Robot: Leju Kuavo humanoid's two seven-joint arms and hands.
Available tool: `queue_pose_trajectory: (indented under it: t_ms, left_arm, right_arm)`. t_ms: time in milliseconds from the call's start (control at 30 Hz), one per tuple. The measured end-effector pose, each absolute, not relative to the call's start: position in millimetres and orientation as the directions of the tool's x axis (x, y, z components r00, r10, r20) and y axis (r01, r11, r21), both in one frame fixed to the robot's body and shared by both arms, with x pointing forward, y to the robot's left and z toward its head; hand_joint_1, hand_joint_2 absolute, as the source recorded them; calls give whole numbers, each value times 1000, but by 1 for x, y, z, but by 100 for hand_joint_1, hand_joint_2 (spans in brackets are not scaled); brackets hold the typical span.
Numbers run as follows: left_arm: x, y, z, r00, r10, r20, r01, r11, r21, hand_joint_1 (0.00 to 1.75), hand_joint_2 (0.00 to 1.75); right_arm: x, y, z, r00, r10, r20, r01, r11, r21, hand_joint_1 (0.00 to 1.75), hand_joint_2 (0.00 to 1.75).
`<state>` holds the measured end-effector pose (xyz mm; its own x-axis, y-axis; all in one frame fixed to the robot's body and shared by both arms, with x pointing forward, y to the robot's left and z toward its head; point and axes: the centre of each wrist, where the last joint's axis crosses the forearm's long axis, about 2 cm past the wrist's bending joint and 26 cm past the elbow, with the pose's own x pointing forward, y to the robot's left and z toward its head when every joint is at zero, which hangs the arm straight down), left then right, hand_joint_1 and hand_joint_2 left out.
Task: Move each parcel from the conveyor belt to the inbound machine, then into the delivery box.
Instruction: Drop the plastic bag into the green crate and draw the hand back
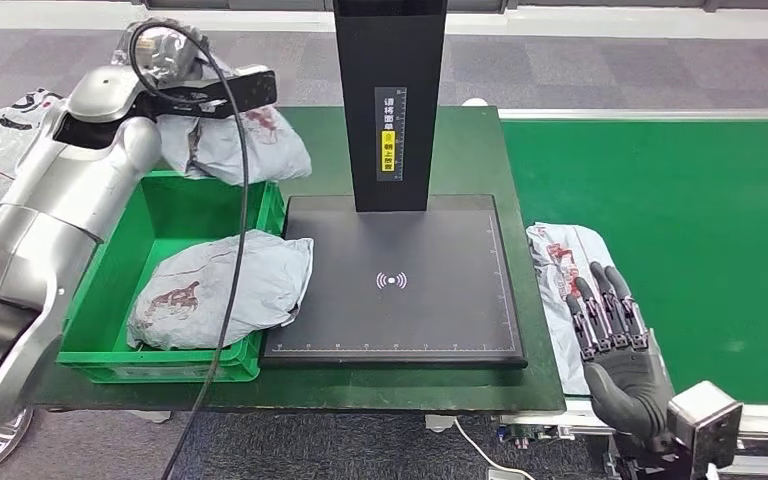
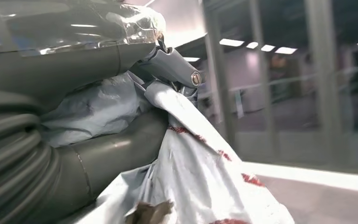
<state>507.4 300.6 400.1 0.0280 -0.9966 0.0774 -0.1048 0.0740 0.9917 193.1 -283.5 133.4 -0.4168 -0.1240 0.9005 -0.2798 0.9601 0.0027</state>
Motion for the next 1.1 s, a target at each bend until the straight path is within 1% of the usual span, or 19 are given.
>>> queue_pose_trajectory:
  t_ms: [100, 267, 667, 967, 1100]
  left_arm:
    - [509, 316, 390, 85, -995, 54, -69, 48, 996, 175, 175]
    - [510, 336, 372, 210, -977, -27, 6, -26, 1000, 175, 175]
    - [508, 363, 341, 395, -900, -185, 186, -119, 975, 175, 175]
    - [502, 393, 329, 459, -849, -262, 311, -123, 943, 175, 175]
    - [500, 401, 328, 419, -858, -297, 443, -93, 892, 175, 175]
  right_arm:
    - [195, -283, 133, -414, -127, 902, -283, 959, 5, 0, 175]
    - [198, -282, 133, -410, -124, 904, -290, 957, 0, 0, 175]
    - [195, -289, 131, -397, -111, 911, -268, 964, 0, 0, 175]
    - [190, -294, 128, -393, -115, 912, -250, 968, 15, 0, 175]
    - [190, -296, 127, -392, -112, 913, -244, 970, 14, 0, 175]
